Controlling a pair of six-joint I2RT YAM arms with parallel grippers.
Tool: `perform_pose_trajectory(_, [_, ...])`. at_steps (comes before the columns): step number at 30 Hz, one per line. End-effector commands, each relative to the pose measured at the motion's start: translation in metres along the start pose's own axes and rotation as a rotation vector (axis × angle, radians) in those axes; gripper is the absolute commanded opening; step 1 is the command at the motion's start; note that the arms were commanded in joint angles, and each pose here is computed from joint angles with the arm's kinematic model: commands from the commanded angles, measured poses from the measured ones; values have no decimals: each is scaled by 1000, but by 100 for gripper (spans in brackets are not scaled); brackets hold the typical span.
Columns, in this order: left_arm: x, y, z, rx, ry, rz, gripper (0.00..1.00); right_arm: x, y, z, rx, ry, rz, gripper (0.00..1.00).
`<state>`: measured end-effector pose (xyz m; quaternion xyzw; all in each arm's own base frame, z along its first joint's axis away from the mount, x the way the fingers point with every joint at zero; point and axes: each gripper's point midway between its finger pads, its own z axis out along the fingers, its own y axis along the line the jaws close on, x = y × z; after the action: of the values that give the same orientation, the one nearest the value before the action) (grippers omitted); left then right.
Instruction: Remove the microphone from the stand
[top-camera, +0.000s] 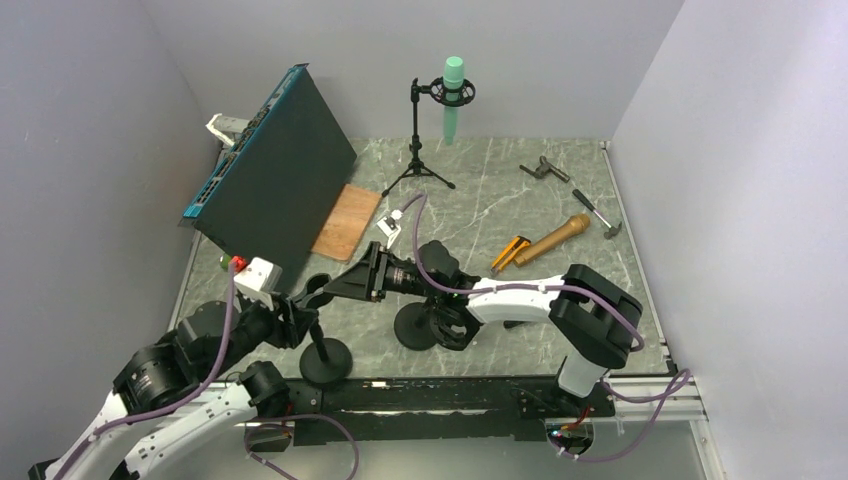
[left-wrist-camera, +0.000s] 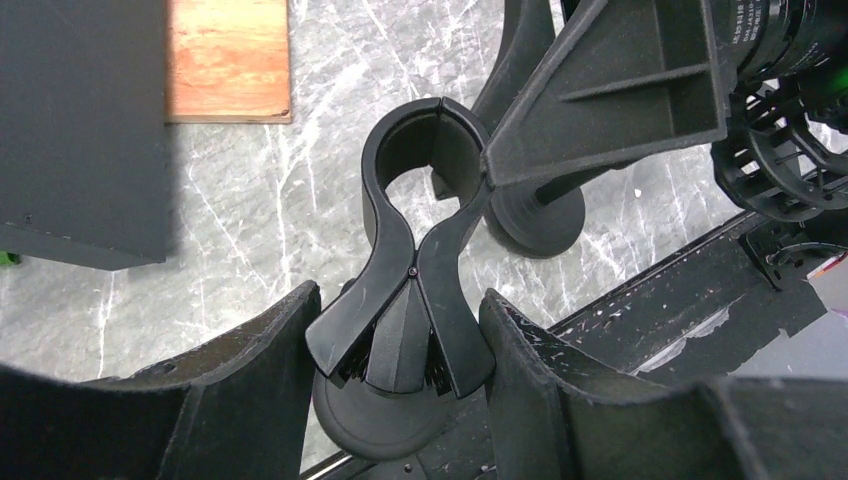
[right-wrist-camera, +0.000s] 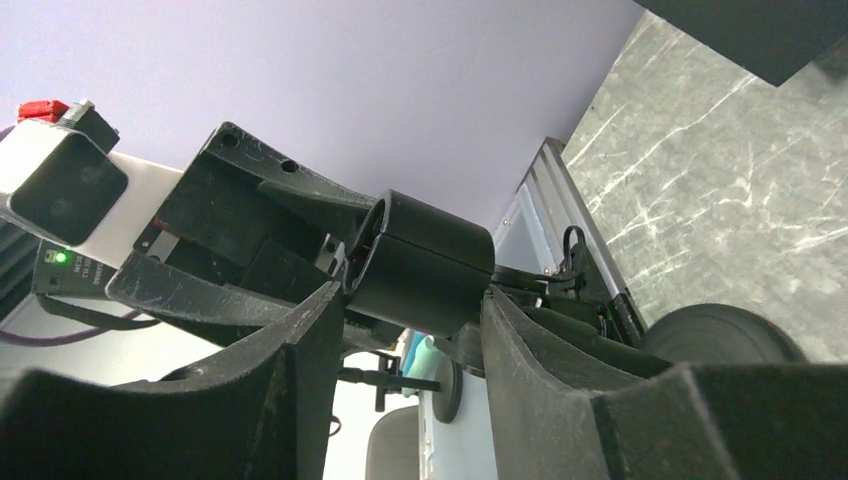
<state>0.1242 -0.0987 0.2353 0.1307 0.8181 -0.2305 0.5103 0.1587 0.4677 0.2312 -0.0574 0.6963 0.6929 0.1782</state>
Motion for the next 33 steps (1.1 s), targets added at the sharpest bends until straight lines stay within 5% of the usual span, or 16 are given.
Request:
perform_pose_trajectory(1, [-57, -11, -31, 84, -240, -69, 53, -22, -104, -25, 312, -93, -9, 0])
perform_pose_trajectory(5, [-53, -13, -22, 97, -249, -41, 47, -20, -89, -15, 247, -44, -45, 0])
perform_pose_trajectory(10, [-54, -20, -7, 108, -250, 10, 16, -25, -59, -6, 199, -5, -127, 0])
perform_pose_trajectory(16, [-73, -26, 6, 98, -288, 90, 1, -41, -27, 9, 190, 15, -203, 3])
perform_pose_trajectory(24, [-78, -39, 22, 152, -328, 213, 0, -60, 7, 15, 205, 17, -286, 37])
perform_pose_trajectory(33, [-30, -31, 48, 149, -279, 102, 2, -87, 24, -21, 288, -70, -414, 81])
